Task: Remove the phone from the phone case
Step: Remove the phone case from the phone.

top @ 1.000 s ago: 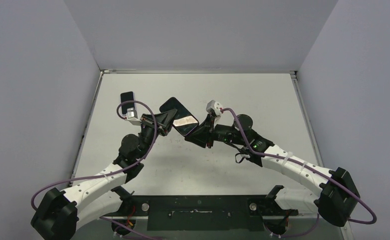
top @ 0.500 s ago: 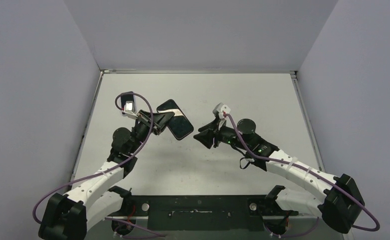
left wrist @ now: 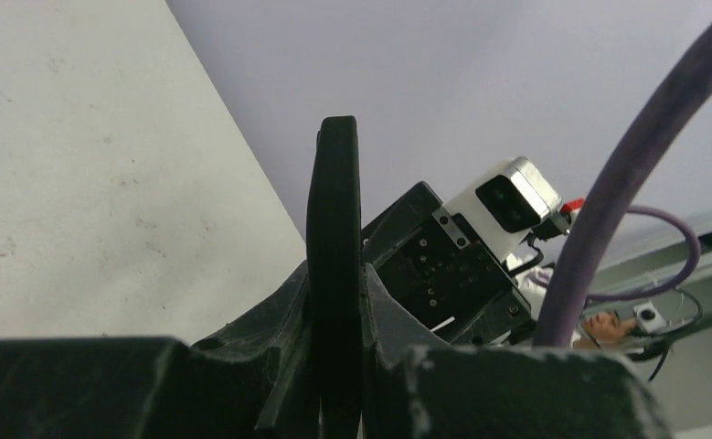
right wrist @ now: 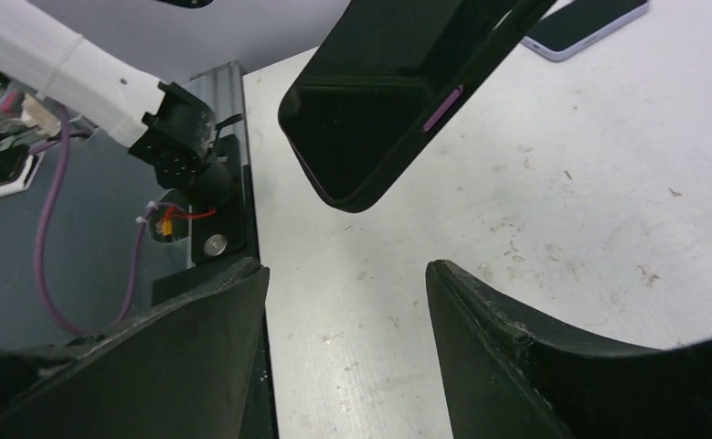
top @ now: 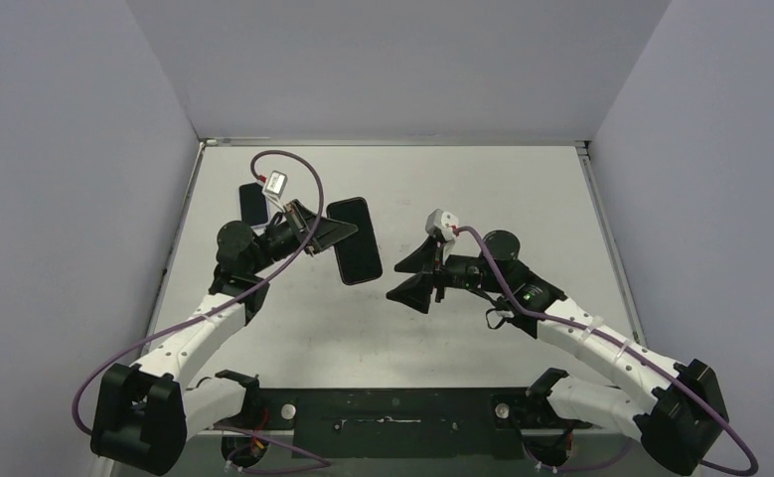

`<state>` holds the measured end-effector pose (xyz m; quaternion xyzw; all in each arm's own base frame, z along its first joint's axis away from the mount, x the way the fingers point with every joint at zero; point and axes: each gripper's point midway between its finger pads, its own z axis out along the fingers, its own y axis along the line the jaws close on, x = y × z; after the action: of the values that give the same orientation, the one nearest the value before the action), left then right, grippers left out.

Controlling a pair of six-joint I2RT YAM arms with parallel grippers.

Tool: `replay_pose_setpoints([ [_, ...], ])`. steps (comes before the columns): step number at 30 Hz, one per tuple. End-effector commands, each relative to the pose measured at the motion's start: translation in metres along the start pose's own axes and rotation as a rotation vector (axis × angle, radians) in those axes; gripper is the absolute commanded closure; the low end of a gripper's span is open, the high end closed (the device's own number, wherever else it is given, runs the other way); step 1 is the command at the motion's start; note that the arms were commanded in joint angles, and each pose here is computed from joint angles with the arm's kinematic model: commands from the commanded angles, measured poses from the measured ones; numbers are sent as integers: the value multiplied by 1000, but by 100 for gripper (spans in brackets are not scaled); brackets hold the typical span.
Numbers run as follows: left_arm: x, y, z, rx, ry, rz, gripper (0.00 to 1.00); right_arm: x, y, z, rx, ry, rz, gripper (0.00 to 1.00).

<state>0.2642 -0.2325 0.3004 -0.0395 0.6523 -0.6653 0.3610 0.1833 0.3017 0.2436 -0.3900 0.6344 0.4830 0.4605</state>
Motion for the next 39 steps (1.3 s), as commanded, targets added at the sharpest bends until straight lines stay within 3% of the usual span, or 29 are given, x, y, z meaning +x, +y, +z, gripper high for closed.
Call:
replay_pose_setpoints([
  [1,1,-49,2,164,110,217,100,-26,23,6,-154,-17,-41,36],
  [9,3,-61,1,207,151,289,100,-33,28,18,-233,-12,-41,39],
  [22,7,-64,2,226,175,306,100,-35,33,35,-326,9,-30,53],
  [34,8,-66,5,229,200,252,100,-31,31,42,-380,38,-108,98],
  [39,7,-66,7,233,200,176,100,-28,30,40,-387,38,-240,100],
])
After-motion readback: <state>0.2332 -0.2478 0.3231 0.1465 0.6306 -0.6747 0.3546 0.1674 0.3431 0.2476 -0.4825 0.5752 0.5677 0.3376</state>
